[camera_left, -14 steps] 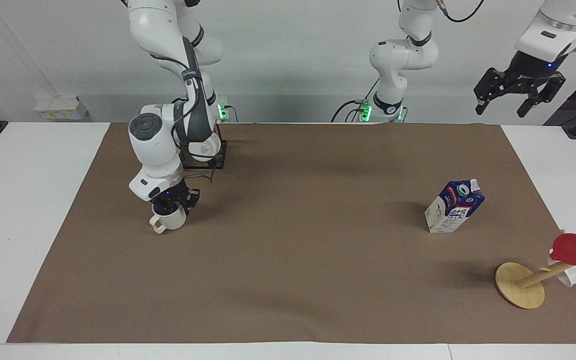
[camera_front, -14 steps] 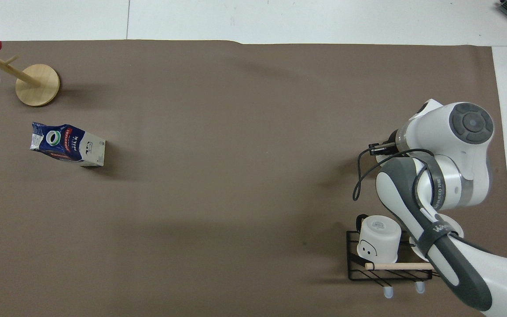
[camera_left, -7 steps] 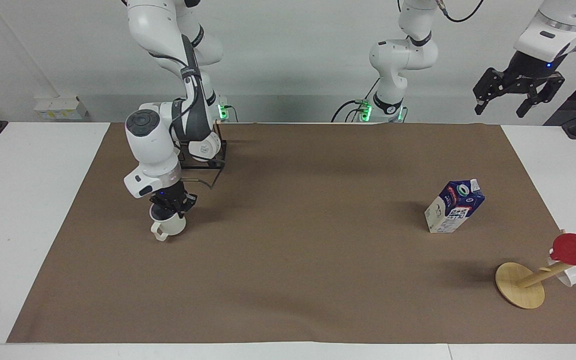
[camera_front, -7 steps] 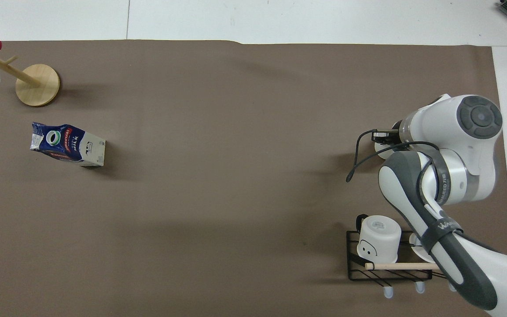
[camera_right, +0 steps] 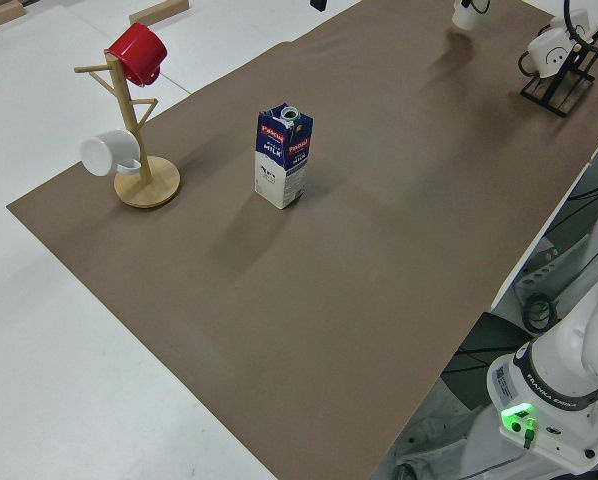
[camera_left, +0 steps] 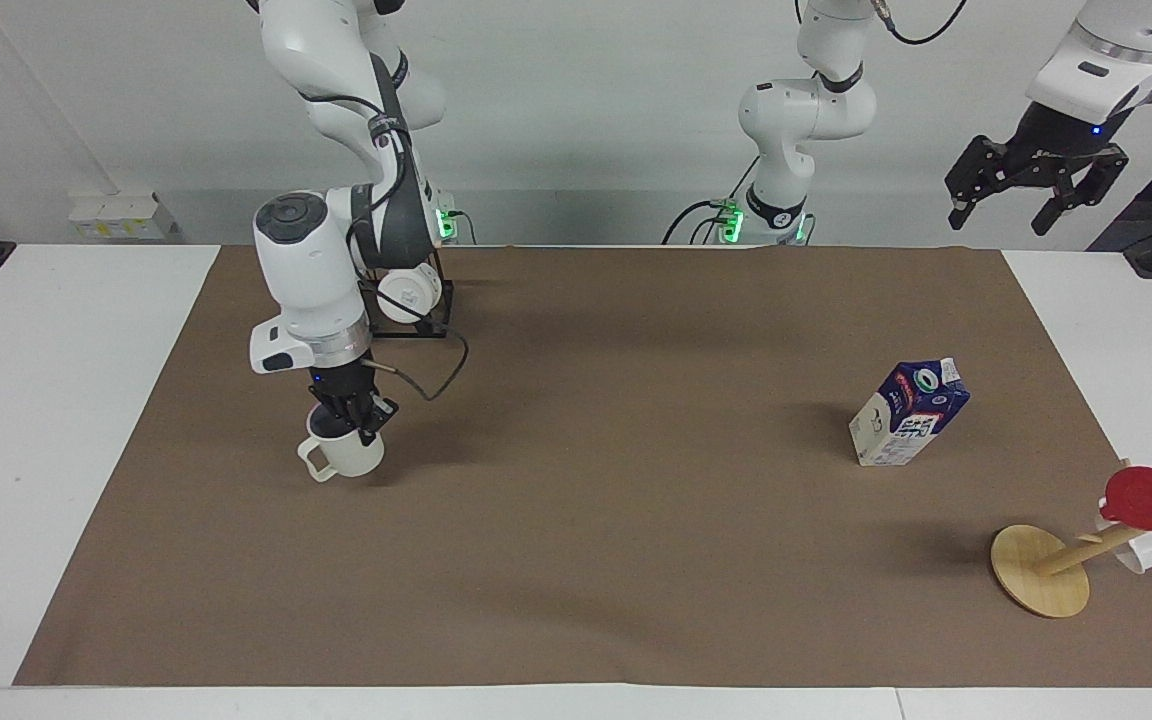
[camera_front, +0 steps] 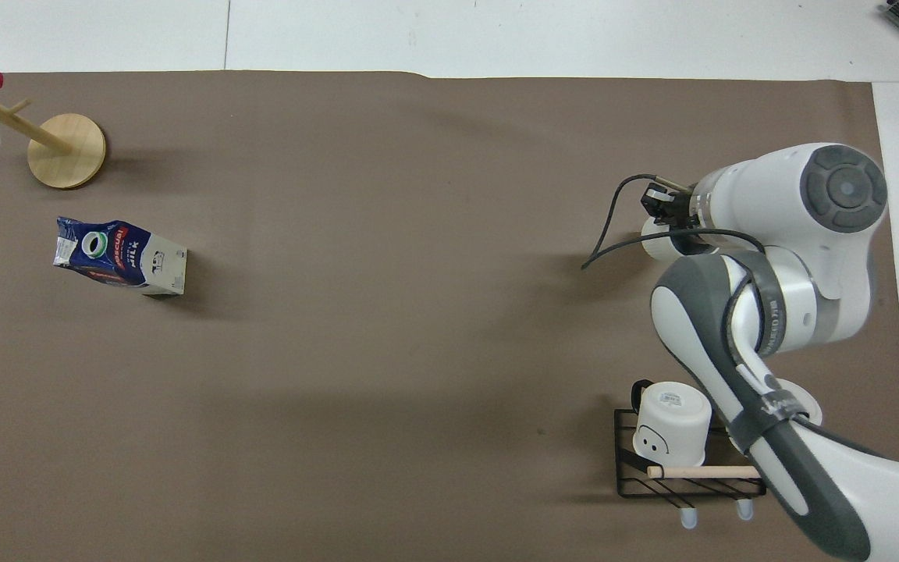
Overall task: Place cup and milk on table
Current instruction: 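Carry the white mug toward the table center with the right gripper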
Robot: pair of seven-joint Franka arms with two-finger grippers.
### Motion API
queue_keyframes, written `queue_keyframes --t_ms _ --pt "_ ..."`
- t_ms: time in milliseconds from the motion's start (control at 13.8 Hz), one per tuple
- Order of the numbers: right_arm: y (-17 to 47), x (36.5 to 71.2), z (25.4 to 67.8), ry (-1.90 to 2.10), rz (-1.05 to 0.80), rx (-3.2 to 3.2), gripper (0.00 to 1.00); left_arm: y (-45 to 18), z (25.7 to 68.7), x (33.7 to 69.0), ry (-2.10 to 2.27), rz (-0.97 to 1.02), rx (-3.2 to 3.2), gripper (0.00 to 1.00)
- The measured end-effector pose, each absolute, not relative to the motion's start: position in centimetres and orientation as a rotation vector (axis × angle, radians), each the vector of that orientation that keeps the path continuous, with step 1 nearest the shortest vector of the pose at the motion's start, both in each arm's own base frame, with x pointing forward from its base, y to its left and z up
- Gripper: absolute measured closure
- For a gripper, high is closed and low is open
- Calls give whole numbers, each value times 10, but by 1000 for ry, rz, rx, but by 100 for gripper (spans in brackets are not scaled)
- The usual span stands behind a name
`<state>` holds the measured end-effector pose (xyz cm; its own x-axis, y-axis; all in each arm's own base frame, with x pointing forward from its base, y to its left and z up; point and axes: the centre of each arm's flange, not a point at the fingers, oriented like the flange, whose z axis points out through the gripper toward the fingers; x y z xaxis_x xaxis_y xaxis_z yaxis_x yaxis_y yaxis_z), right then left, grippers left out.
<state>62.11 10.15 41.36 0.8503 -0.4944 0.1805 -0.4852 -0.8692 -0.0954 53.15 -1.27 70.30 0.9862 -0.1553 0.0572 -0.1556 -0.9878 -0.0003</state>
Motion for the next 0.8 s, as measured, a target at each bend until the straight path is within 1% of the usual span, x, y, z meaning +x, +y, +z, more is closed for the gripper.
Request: queue_keyframes --t_ms 363,798 --pt "199 608 425 930 -276 -2905 96 -13 702 532 -245 88 3127 0" --pt "295 578 404 977 -227 -2890 96 -13 702 531 -245 75 3126 0"
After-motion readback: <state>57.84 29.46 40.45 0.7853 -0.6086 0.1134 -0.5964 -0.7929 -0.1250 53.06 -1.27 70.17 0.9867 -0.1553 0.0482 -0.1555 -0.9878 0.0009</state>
